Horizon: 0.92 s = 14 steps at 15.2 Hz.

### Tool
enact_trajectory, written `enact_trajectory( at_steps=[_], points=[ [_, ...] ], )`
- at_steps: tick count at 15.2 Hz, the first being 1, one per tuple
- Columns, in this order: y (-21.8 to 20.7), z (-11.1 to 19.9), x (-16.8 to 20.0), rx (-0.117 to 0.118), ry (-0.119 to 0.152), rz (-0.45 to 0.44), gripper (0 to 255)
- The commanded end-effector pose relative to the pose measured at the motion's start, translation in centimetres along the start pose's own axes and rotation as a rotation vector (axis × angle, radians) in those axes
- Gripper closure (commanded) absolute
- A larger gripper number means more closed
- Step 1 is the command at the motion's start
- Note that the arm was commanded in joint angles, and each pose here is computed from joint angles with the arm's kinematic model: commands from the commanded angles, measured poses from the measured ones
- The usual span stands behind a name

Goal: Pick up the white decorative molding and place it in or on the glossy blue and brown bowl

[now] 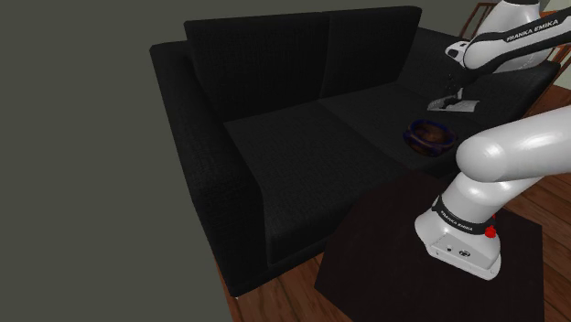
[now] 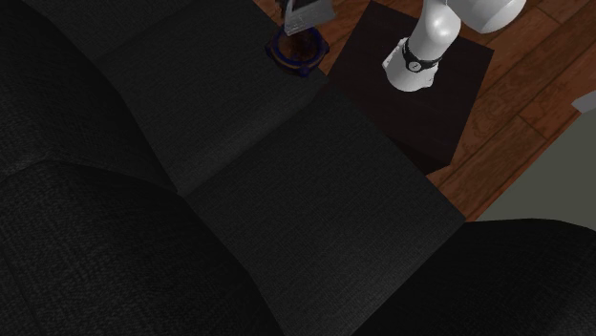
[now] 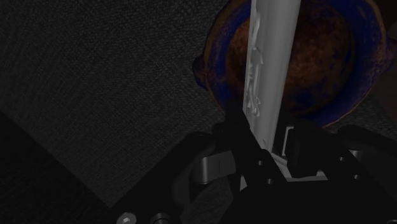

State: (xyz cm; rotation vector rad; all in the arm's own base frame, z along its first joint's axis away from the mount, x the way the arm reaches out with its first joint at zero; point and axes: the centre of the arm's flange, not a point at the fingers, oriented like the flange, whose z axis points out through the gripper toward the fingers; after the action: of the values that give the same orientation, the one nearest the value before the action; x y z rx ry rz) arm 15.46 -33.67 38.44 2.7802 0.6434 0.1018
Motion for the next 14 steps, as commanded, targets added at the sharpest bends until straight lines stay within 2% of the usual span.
enact_trajectory(
  at_steps=[1, 10, 14],
  points=[
    [-0.3, 0.9, -0.1, -0.001, 0.000, 0.000, 255],
    [-1.7, 5.5, -0.2, -0.001, 0.000, 0.000, 255],
    [-1.7, 5.6, -0.2, -0.001, 0.000, 0.000, 255]
  ],
)
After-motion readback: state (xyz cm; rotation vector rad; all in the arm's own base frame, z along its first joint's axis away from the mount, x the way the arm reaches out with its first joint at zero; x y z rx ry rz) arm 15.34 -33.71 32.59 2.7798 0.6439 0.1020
